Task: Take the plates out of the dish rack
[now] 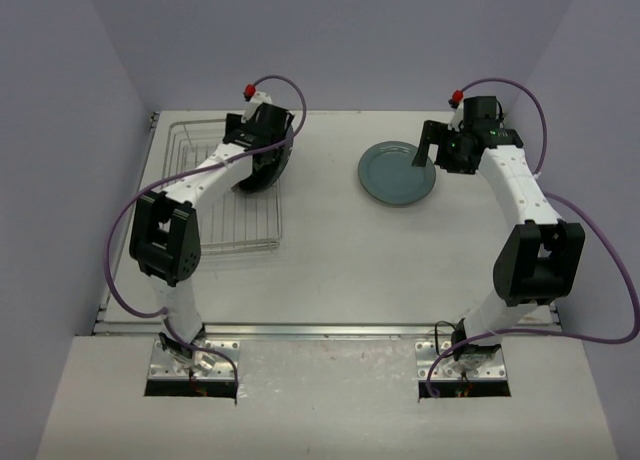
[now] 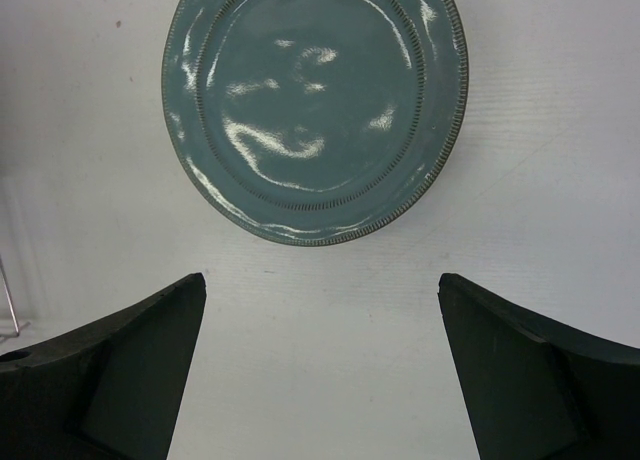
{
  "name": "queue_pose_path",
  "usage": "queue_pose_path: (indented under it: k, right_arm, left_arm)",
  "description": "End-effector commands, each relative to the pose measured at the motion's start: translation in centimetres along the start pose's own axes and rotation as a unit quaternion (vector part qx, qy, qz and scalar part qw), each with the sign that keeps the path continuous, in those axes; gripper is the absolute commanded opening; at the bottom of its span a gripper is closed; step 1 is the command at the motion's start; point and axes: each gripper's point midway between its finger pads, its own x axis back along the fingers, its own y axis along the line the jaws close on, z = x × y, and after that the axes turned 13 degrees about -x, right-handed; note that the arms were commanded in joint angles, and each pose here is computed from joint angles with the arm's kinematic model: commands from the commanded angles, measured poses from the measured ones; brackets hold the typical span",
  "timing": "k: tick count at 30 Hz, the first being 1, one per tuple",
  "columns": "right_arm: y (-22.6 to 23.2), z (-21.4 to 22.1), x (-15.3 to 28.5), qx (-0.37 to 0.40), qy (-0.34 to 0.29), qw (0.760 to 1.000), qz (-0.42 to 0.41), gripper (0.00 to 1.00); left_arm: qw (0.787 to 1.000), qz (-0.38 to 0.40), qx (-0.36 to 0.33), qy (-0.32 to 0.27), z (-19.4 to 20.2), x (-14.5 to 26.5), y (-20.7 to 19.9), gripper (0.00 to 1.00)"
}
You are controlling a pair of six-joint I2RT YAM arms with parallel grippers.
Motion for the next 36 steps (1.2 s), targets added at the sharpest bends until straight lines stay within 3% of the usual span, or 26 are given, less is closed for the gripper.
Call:
queue_pose_path:
  k: [1, 4, 11, 14, 36]
  right_arm:
    - [0.7, -1.0, 1.1, 0.005, -0.026, 1.000, -0.015, 0.99]
    - [0.6, -0.8, 1.1, 0.007, -0.025, 1.000, -0.014, 0.99]
    - [0.7, -0.5, 0.6, 0.002, -0.020, 1.000, -0.020, 0.99]
    - [0.9, -0.5, 0.5, -0.001, -0.017, 1.000, -0.023, 0.99]
    - [1.9, -0.6, 0.8, -0.008, -0.013, 0.999, -0.048, 0.99]
  left_arm:
    - [0.999, -0.013, 0.045, -0.007, -1.5, -1.3, 1.0, 0.49]
    - [0.999, -0.012, 0.041, 0.005, -0.7, -1.8, 0.6, 0.42]
    - [0.999, -0.013, 0.042, 0.003, -0.5, -1.5, 0.9, 0.09]
    - [0.999, -0.016, 0.039, 0.003, -0.5, -1.5, 1.1, 0.00]
    - [0.990, -0.107, 0.038, -0.083, -5.9, 5.1, 8.3, 0.00]
